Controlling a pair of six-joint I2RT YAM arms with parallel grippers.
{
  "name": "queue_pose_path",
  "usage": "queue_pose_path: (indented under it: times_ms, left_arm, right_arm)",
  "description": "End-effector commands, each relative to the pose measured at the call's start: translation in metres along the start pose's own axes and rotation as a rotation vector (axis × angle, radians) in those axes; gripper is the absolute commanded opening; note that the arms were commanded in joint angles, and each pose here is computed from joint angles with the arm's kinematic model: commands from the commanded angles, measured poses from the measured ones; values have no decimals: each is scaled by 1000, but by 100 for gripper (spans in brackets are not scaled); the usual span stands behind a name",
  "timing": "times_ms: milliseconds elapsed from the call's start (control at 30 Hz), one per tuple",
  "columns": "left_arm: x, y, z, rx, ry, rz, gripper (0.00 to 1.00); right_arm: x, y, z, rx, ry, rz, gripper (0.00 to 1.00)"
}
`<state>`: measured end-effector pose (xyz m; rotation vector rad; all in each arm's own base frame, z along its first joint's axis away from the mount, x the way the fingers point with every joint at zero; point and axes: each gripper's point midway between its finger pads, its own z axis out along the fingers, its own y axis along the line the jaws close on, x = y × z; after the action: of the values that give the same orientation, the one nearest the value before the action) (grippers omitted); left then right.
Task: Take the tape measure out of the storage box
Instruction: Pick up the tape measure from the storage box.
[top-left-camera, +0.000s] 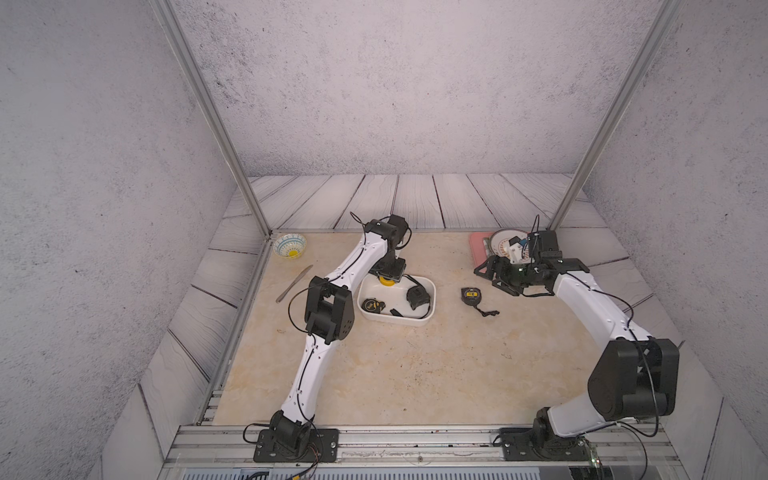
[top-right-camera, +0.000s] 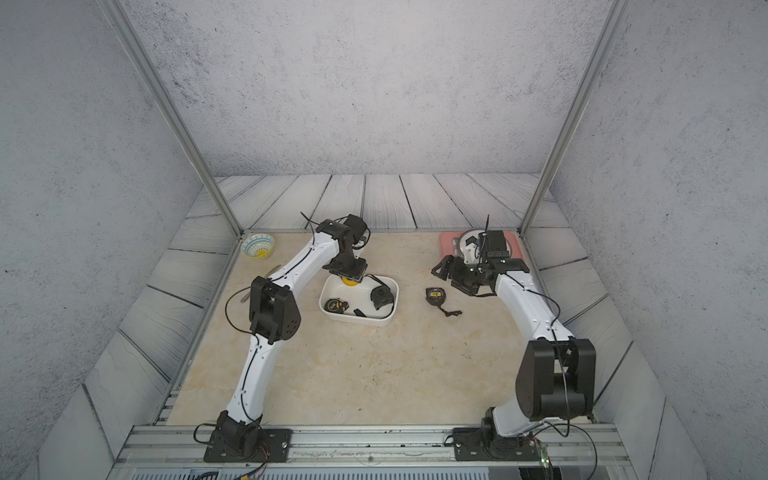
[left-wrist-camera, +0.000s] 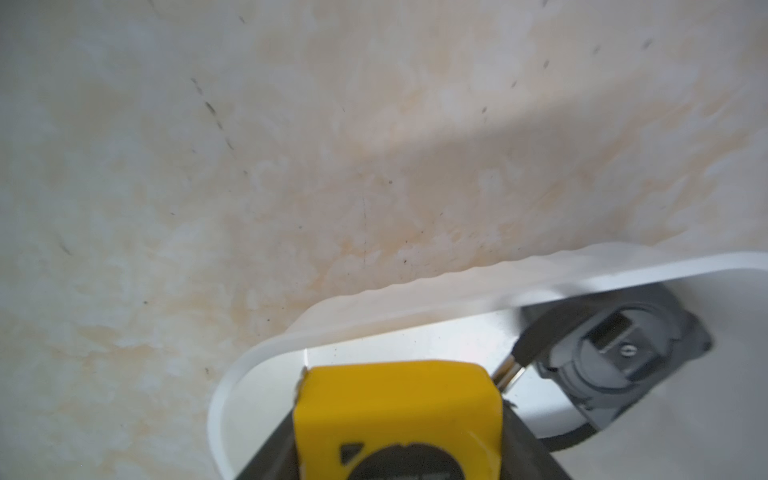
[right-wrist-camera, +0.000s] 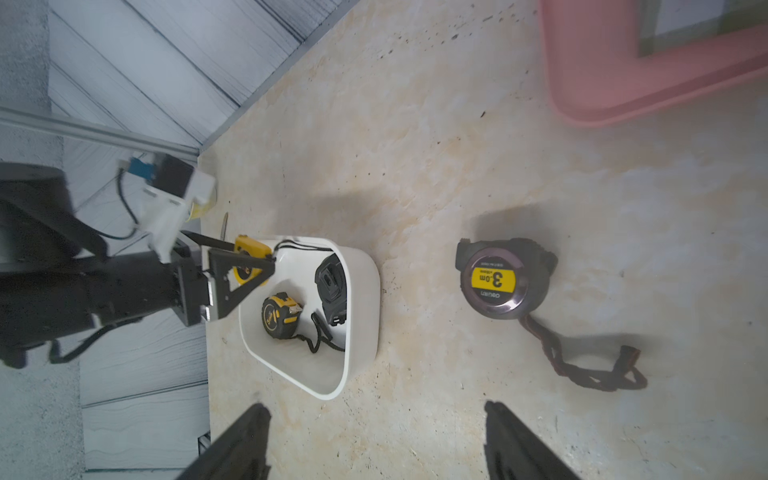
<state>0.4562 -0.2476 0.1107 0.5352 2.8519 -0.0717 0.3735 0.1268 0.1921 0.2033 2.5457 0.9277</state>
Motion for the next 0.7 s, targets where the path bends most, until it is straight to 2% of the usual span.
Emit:
queue_pose_path:
  times_ms: [0,67,233,433,533,667]
  left_arm:
    - [-13,-6,-60,64,-109,-135,0]
    - [-19,-14,-74,144,-136,-238,0]
    - [-41,-55,-106,442,-172,-456,0]
    - [-62,-95,-128,794,-88,-776,0]
    - [-67,-106,-131,897,-40,-899,0]
    - [-77,-112,-143,1005,-50,-984,0]
  right_arm:
    - [16,11,7,16,40,-96,83]
    - [17,19,10,13,30,-129,83]
    - [13,38,11,5,-21,-230,82]
    - [2,70,-1,-37,-133,-370,82]
    - [-6,83,-8,-65,-193,-400,81]
    - [-11,103,-7,-116,-219,-432,81]
